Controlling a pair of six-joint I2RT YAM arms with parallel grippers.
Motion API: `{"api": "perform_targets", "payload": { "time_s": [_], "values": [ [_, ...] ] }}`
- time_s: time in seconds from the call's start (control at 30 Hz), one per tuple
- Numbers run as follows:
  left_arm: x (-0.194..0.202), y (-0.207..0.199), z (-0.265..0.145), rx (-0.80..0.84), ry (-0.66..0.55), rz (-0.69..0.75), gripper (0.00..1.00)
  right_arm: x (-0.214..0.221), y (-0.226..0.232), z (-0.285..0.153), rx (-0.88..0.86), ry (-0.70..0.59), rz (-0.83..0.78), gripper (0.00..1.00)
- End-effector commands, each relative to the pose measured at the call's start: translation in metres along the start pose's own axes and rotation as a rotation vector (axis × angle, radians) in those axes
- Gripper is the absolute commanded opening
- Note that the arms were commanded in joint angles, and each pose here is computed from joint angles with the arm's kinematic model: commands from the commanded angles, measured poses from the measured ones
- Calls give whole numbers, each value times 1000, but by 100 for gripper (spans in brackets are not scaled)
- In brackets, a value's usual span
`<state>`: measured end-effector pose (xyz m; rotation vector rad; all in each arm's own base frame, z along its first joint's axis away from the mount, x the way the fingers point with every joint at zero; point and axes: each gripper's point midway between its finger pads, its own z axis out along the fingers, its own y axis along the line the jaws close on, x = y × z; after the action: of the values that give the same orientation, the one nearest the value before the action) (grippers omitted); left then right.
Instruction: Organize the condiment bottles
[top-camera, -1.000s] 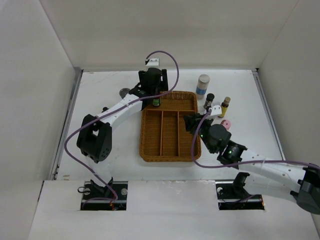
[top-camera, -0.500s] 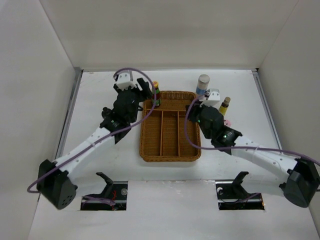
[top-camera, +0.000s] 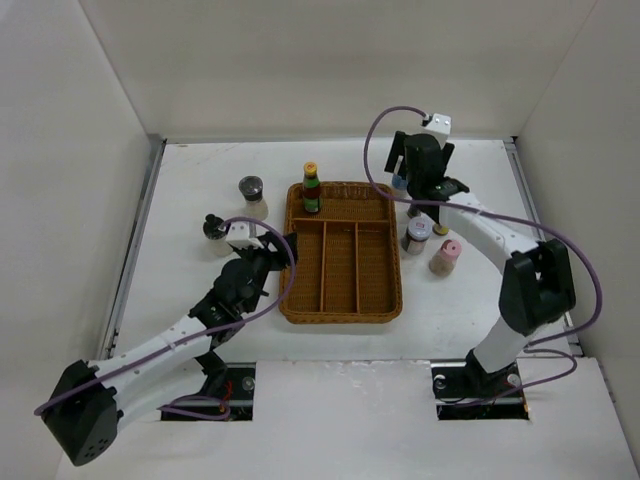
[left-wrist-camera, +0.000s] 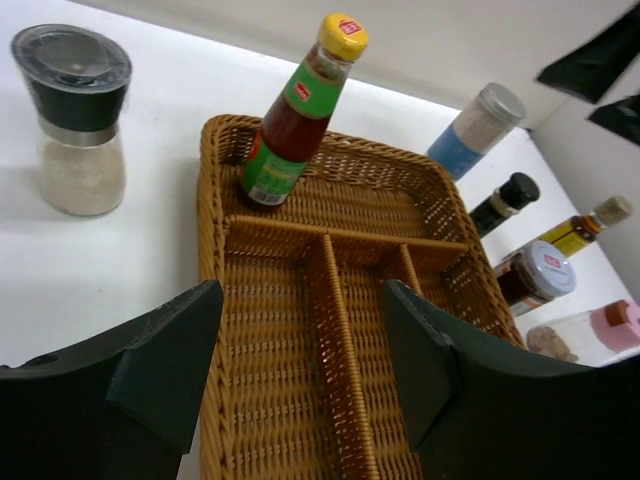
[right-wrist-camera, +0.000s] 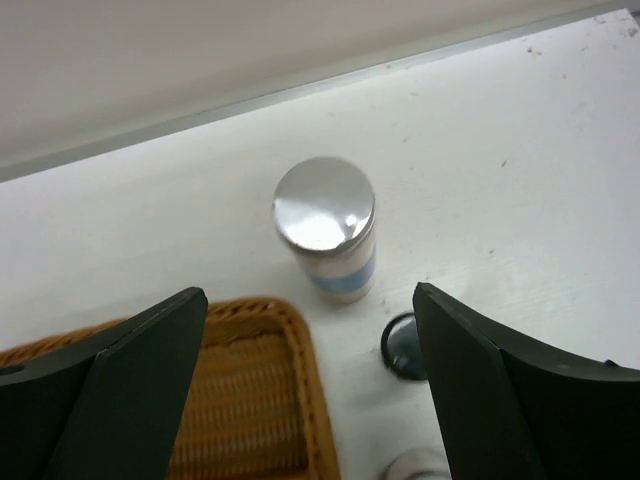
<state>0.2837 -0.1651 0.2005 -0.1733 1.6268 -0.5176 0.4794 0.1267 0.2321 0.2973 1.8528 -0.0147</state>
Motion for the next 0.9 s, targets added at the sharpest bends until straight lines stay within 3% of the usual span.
{"api": "perform_targets", "payload": {
  "time_s": [0.0, 0.27, 0.6, 0.73, 0.8, 0.87],
  "values": [
    [-23, -22, 3, 117, -95, -89, 64, -6, -1, 24, -3, 40, -47, 92],
    [-12, -18, 3, 142, -96, -92, 64, 7, -5, 64, -26, 116, -51, 94],
    [-5, -19, 8, 141, -78, -81, 64, 20, 1, 88, -64, 145, -59, 85],
    [-7, -16, 6, 132, -88, -84, 64, 20, 5, 92, -69, 135, -56, 68],
    [-7, -14, 7, 128, -91, -84, 64, 7, 4, 90, -63, 85, -46, 51],
    [-6, -13, 6, 127, -88, -83, 64, -22, 7, 79, -61, -15, -43, 49]
  ]
}}
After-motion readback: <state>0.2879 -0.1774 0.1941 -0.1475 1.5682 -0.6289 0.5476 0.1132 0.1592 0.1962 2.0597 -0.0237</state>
